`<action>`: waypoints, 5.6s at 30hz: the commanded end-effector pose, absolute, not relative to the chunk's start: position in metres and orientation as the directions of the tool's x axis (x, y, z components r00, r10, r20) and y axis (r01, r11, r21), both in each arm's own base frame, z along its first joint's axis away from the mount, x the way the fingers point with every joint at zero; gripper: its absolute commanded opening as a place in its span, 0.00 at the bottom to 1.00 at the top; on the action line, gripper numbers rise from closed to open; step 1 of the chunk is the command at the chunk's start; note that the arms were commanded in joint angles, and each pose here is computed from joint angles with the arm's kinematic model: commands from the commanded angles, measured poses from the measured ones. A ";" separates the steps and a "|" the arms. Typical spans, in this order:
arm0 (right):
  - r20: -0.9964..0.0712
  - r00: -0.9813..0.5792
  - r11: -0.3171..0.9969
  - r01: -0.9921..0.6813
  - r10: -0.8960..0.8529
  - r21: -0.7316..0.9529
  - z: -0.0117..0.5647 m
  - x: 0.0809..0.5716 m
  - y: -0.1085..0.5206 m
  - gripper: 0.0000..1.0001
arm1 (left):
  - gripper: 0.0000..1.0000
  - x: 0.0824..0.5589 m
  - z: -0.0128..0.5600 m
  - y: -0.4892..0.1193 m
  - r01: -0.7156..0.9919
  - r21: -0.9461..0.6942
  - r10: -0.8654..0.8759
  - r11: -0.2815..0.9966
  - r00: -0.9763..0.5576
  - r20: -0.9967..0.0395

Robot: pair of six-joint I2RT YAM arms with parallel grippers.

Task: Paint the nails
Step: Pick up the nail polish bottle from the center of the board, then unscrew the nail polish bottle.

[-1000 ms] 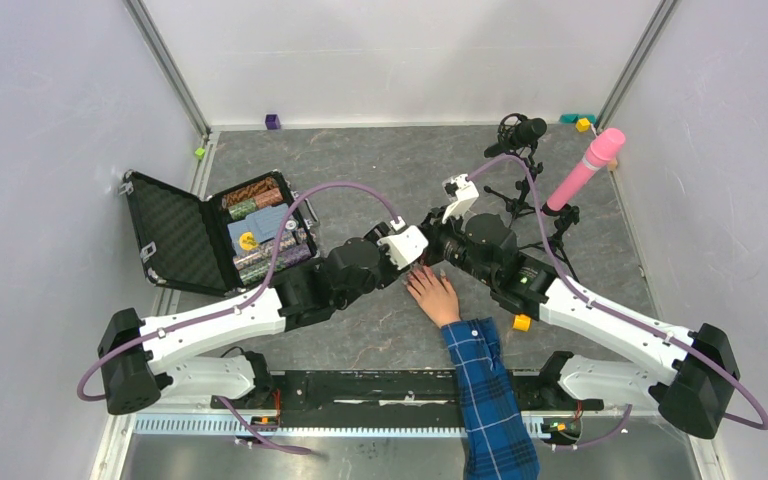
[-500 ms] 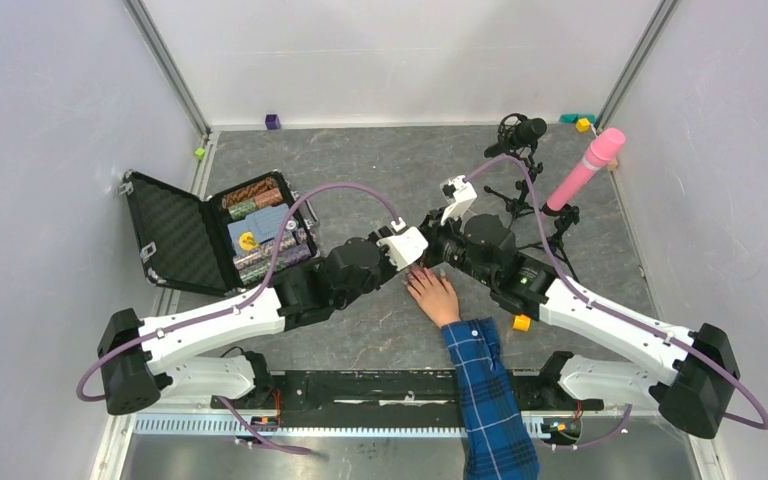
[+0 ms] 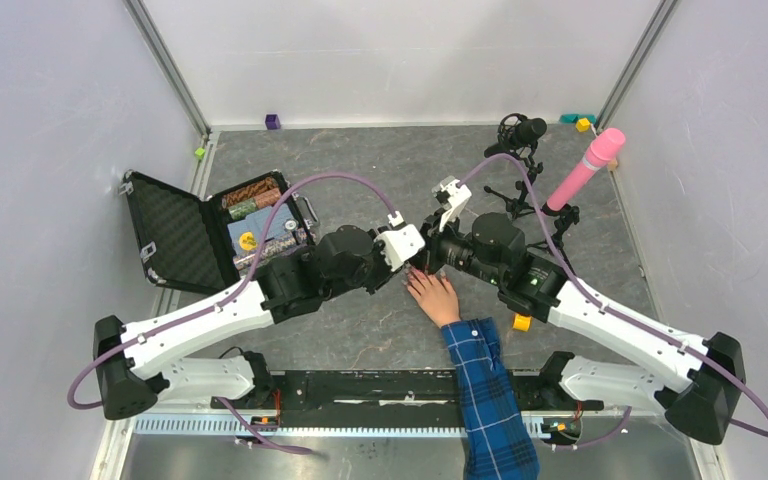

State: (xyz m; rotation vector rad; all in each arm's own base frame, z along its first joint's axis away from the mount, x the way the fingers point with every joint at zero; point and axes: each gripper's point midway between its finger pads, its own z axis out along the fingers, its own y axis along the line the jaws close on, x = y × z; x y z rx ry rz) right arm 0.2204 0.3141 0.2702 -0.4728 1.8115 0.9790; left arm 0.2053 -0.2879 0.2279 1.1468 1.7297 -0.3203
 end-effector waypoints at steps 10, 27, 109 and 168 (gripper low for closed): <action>-0.971 -0.237 0.431 -0.874 0.029 0.226 0.310 0.214 0.309 0.00 | 0.02 0.090 0.297 -0.328 0.998 -0.051 0.369 0.026 -0.057 -0.928; -0.993 -0.100 0.332 -0.936 0.065 0.116 0.330 0.195 0.301 0.00 | 0.02 0.072 0.305 -0.326 0.995 -0.088 0.351 -0.053 -0.064 -0.934; -0.802 -0.206 0.443 -0.743 0.561 0.502 0.357 0.201 0.282 0.00 | 0.62 0.183 0.303 -0.313 0.834 -0.175 0.143 0.524 -0.289 -0.947; -0.929 -0.127 -0.014 -0.991 0.346 0.131 0.342 0.125 0.295 0.00 | 0.02 0.081 0.331 -0.324 0.948 -0.269 0.217 -0.171 -0.230 -0.949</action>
